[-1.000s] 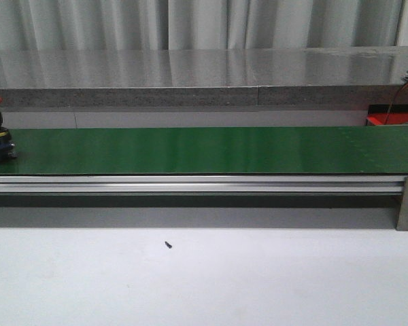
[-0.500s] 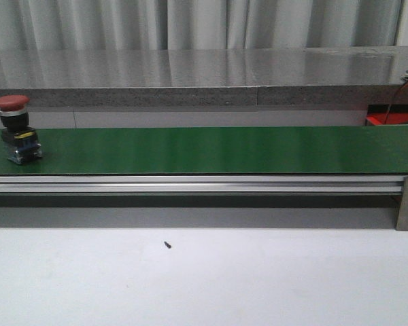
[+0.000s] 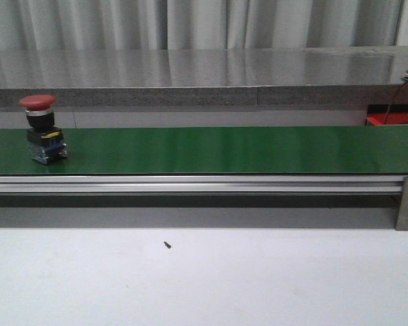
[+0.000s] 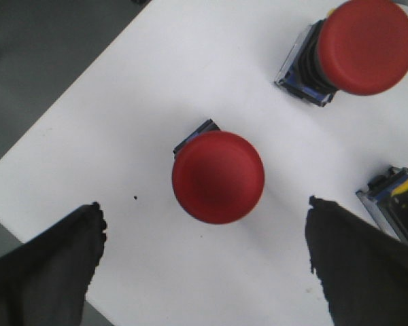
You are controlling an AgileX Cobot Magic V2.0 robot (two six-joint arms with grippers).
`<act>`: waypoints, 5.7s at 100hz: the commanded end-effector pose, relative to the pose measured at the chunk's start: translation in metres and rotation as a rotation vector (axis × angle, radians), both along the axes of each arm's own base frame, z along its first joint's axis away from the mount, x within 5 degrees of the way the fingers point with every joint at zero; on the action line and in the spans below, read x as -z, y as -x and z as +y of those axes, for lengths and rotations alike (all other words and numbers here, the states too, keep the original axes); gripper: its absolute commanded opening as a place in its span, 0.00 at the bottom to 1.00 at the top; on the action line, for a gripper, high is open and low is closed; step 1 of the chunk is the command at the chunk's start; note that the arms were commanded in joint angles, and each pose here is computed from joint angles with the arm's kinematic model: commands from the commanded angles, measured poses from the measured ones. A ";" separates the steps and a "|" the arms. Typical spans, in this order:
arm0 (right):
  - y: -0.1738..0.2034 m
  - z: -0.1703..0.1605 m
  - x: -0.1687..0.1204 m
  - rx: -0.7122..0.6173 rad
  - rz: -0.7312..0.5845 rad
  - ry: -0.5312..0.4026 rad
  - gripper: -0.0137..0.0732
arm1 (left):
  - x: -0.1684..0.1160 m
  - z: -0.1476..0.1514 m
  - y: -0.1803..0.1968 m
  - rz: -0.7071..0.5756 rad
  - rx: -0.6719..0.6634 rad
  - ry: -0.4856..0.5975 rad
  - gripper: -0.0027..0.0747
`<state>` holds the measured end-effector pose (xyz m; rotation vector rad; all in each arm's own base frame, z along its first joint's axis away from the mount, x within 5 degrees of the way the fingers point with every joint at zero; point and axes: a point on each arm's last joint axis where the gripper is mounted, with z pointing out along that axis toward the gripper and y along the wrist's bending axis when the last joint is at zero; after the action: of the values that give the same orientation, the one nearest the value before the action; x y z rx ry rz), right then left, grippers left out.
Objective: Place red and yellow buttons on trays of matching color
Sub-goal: 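Lower the left gripper onto a second red push-button and grasp it, then set the second red button on the belt and open left gripper, then move the right gripper above the first red button riding the belt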
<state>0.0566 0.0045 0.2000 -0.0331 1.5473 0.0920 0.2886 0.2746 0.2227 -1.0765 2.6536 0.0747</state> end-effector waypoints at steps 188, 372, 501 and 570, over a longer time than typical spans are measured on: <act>0.001 0.000 -0.013 -0.002 -0.092 -0.006 0.08 | -0.103 -0.185 -0.059 -0.179 0.584 -0.098 0.27; 0.003 0.000 -0.025 -0.007 -0.222 -0.016 0.08 | -0.132 -0.287 0.114 -0.912 0.805 -0.362 0.79; -0.099 0.013 -0.150 -0.025 0.672 -0.062 0.88 | -0.101 -0.286 0.143 -0.943 0.770 -0.359 0.01; -0.221 0.049 -0.129 -0.199 0.896 0.007 0.84 | -0.101 -0.286 0.143 -0.942 0.770 -0.356 0.01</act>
<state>0.2676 0.0490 0.3116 -0.1506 2.5327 0.2768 0.1430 -0.0114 0.3082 0.1222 1.9870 -0.0931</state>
